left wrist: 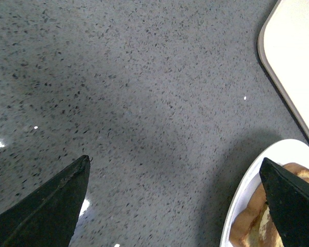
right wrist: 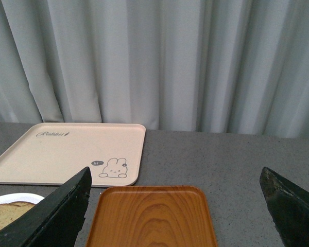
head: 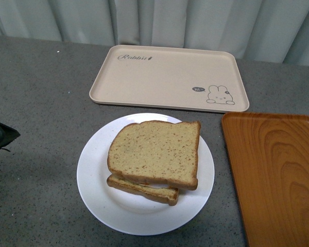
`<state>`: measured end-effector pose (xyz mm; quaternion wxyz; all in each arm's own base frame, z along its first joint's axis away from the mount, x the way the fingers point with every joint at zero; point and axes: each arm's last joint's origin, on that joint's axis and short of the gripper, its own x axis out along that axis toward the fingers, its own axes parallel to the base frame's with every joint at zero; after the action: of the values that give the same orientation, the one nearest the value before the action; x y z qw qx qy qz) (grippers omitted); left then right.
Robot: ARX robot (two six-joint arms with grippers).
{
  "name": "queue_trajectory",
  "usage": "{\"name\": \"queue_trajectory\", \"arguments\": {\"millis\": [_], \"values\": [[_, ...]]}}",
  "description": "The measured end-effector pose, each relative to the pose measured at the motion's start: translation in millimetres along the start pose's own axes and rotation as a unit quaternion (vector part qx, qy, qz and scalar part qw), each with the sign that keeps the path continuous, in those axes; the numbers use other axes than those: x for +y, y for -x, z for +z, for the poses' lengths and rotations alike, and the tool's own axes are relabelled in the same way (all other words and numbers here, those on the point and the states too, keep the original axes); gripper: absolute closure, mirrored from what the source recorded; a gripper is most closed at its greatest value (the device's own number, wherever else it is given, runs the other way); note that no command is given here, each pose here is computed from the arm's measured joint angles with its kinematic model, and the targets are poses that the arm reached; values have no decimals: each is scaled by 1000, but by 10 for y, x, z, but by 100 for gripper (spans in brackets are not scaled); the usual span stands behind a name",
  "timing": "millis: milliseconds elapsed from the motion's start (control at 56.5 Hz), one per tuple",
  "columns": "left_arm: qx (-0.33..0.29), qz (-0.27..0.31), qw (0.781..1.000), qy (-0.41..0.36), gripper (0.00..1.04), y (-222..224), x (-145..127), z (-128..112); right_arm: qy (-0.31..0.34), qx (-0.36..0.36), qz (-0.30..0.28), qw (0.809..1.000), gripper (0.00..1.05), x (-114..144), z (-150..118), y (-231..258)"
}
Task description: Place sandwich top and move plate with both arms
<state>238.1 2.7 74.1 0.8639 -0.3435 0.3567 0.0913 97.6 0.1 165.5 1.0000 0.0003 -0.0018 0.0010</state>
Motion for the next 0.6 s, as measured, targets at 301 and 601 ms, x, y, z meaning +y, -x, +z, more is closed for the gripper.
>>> {"name": "queue_trajectory", "arguments": {"millis": [301, 601], "values": [[26, -40, 999, 22, 6, -310, -165, -23, 0, 0, 0, 1000, 9, 0, 0, 0], [67, -67, 994, 50, 6, -464, -262, -159, 0, 0, 0, 1000, 9, 0, 0, 0]]}}
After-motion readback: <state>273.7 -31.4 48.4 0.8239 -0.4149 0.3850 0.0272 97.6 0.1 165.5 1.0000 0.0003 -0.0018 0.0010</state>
